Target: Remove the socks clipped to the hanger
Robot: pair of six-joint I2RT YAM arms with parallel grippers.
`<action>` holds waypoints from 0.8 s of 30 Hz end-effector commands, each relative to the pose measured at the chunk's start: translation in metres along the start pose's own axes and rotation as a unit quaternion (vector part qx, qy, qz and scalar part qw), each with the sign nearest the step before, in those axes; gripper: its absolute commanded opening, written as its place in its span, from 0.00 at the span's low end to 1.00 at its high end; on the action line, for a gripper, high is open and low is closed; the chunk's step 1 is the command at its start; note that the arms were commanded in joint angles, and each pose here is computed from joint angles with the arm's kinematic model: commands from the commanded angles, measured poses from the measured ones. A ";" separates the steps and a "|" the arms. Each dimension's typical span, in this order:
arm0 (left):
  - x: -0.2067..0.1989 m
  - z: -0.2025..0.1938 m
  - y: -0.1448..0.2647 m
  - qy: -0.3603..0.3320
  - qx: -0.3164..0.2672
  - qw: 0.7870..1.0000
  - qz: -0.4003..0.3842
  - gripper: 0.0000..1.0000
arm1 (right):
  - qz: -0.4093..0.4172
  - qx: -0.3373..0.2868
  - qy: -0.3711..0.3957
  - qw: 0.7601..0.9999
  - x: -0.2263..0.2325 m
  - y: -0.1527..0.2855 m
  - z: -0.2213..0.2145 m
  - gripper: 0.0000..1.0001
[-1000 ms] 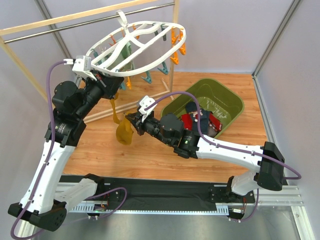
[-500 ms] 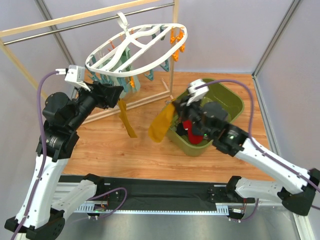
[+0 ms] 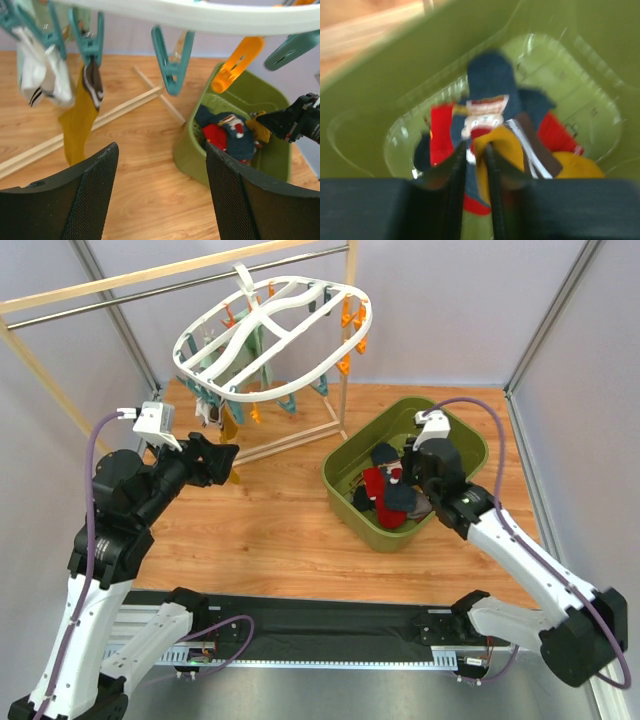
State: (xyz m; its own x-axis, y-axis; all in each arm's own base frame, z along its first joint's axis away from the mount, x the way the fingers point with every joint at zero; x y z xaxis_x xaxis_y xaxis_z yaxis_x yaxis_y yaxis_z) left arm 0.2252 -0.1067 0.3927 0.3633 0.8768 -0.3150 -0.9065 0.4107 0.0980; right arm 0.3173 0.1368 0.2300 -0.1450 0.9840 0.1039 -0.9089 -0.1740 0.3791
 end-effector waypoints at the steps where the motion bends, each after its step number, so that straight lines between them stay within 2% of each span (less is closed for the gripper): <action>1: 0.031 -0.030 0.001 -0.002 0.033 0.997 0.070 0.77 | 0.038 0.013 -0.032 0.999 0.019 -0.005 0.006 0.27; 2: 0.040 -0.031 0.003 0.007 0.027 0.995 0.092 0.77 | 0.045 0.011 -0.040 0.998 0.023 -0.004 0.011 0.37; 5: 0.059 -0.037 0.006 0.030 0.019 0.991 0.129 0.79 | 0.090 -0.026 -0.061 0.994 0.050 0.002 0.030 0.50; 6: 0.063 -0.036 0.006 0.036 0.016 0.990 0.134 0.79 | 0.118 -0.036 -0.055 0.991 0.071 0.007 0.031 0.62; 8: 0.069 -0.032 0.006 0.059 0.011 0.989 0.138 0.79 | 0.136 -0.071 -0.047 0.987 0.092 0.007 0.039 0.72; 9: 0.070 -0.029 0.004 0.066 0.007 0.988 0.137 0.79 | 0.162 -0.077 -0.032 0.983 0.115 0.013 0.034 0.73; 10: 0.072 -0.026 0.004 0.073 0.002 0.988 0.138 0.79 | 0.164 -0.121 -0.042 0.978 0.126 0.016 0.051 0.73; 12: 0.080 -0.016 0.002 0.091 -0.010 0.986 0.142 0.79 | 0.184 -0.138 -0.014 0.973 0.158 0.021 0.044 0.75; 13: 0.083 -0.012 0.001 0.099 -0.013 0.985 0.142 0.79 | 0.185 -0.172 -0.027 0.967 0.168 0.025 0.057 0.76; 15: 0.092 -0.001 -0.002 0.132 -0.029 0.980 0.142 0.79 | 0.210 -0.184 -0.007 0.960 0.198 0.024 0.043 0.78; 17: 0.097 0.013 -0.005 0.160 -0.058 0.977 0.127 0.78 | 0.230 -0.210 -0.017 0.950 0.221 0.023 0.048 0.79; 18: 0.101 0.011 -0.008 0.171 -0.060 0.976 0.125 0.78 | 0.228 -0.205 -0.013 0.952 0.236 0.015 0.042 0.74; 19: 0.100 0.013 -0.011 0.175 -0.064 0.976 0.114 0.78 | 0.193 -0.200 -0.014 0.960 0.231 0.006 0.040 0.66; 20: 0.098 0.016 -0.014 0.176 -0.067 0.977 0.099 0.78 | 0.167 -0.197 -0.013 0.966 0.228 0.000 0.038 0.38; 22: 0.093 0.016 -0.018 0.176 -0.056 0.980 0.078 0.77 | 0.119 -0.199 -0.016 0.973 0.212 -0.006 0.034 0.19; 23: 0.093 0.014 -0.019 0.176 -0.048 0.980 0.076 0.76 | 0.112 -0.206 -0.013 0.972 0.205 -0.004 0.035 0.06; 24: 0.092 0.017 -0.018 0.170 -0.051 0.981 0.076 0.76 | 0.109 -0.214 -0.011 0.971 0.200 0.000 0.037 0.00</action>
State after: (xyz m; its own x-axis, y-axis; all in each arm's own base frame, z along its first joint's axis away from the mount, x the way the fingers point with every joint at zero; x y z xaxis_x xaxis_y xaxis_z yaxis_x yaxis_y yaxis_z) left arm 0.2814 -0.0143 0.3533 0.0211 0.8072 -0.5900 -0.9758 0.1451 0.1636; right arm 0.2898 0.3608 0.2306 -0.4843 0.8707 0.0853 -0.8654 -0.4911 0.0993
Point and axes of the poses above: each gripper's point midway between its finger pads, its own y axis back along the fingers, its own x axis along the line the jaws close on, z = x × y, the point moved 1 cm from there along y, back along the fingers
